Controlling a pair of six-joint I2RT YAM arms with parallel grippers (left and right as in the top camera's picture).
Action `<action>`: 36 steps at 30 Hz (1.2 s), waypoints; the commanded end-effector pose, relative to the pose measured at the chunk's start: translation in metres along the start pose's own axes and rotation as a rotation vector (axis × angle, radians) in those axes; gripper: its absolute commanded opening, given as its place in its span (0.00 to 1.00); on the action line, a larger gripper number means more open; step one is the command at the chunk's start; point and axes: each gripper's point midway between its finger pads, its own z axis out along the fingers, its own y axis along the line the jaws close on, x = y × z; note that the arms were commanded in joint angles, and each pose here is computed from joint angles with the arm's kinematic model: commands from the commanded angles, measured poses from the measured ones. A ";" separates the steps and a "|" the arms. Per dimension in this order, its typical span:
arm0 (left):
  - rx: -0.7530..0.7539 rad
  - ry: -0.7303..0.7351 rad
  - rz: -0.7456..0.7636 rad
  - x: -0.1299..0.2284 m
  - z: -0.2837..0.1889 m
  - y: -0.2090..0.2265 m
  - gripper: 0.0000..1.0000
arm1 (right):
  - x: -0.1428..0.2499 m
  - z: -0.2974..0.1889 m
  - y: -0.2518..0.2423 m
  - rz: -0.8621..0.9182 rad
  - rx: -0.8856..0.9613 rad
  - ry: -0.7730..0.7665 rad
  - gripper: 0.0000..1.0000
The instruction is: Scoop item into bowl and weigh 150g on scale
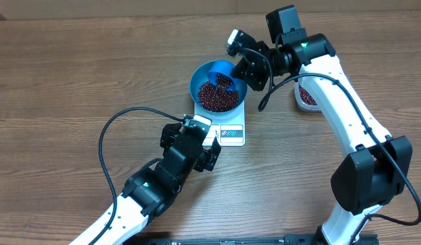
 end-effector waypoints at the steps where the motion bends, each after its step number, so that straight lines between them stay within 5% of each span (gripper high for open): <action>1: -0.024 0.010 0.020 0.004 0.002 0.005 1.00 | -0.024 -0.026 0.003 -0.067 0.035 -0.062 0.04; 36: -0.024 0.010 0.020 0.004 0.002 0.005 1.00 | -0.019 -0.025 0.007 -0.073 0.020 -0.042 0.04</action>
